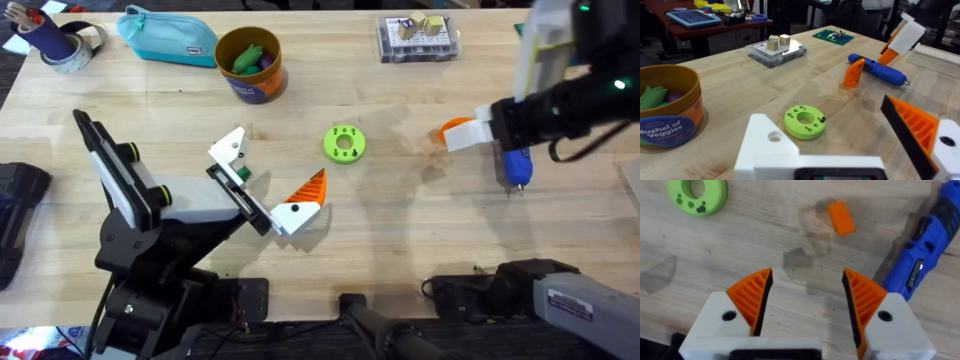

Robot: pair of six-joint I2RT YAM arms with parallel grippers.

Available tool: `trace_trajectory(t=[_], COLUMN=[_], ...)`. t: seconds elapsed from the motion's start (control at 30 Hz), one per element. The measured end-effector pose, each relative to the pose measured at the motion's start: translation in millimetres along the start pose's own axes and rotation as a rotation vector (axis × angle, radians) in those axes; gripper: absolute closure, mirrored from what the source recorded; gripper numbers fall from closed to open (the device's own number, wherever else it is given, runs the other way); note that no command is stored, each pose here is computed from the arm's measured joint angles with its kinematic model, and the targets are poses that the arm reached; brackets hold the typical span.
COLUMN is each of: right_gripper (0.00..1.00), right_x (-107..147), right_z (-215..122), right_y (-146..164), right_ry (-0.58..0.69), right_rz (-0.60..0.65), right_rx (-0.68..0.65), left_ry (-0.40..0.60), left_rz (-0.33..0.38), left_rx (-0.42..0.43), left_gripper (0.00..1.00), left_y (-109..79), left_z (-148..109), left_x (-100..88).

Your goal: Pick up the gripper from the table and insert it into the empty holder that is missing its gripper. Then pick up a screw, insert it into the mounting hole, and use the screwdriver to tighten it. Finally, clean up the table by picking up the vegetable and placing it into the bucket.

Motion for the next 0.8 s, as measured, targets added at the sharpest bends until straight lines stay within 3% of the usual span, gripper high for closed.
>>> trace_trajectory(t=[0.27, 0.4, 0.6, 0.8], right_gripper=[0.151, 0.151, 0.151, 0.151], right_x=[-3, -8, -21, -40], right_z=[18, 17, 16, 32], right_y=[1, -1, -14, -22], right_ry=[0.146, 0.132, 0.064, 0.032], right_rz=[-0.007, -0.020, -0.064, -0.175], right_rx=[-0.019, 0.008, 0.160, 0.215], left_ry=[0.009, 0.009, 0.010, 0.010], left_rz=[-0.008, -0.008, -0.008, -0.008], left_rx=[-0.003, -0.004, -0.004, -0.003], left_gripper=[0.008, 0.008, 0.008, 0.008], left_y=[0.2, 0.3, 0.3, 0.3], left_z=[0, 0, 0, 0], left_x=[0.5, 0.5, 0.5, 0.5])
Point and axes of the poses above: each hand's point on the last joint's axis, 136 mm out from that joint toward the fingers, its own z axis out along the fingers, its own y axis along the line the jaws close on, x = y × z, the point moved 9 cm from there along -z, back along the fingers, and after that the axes turned 4 degrees about z, right-handed, at the moved point
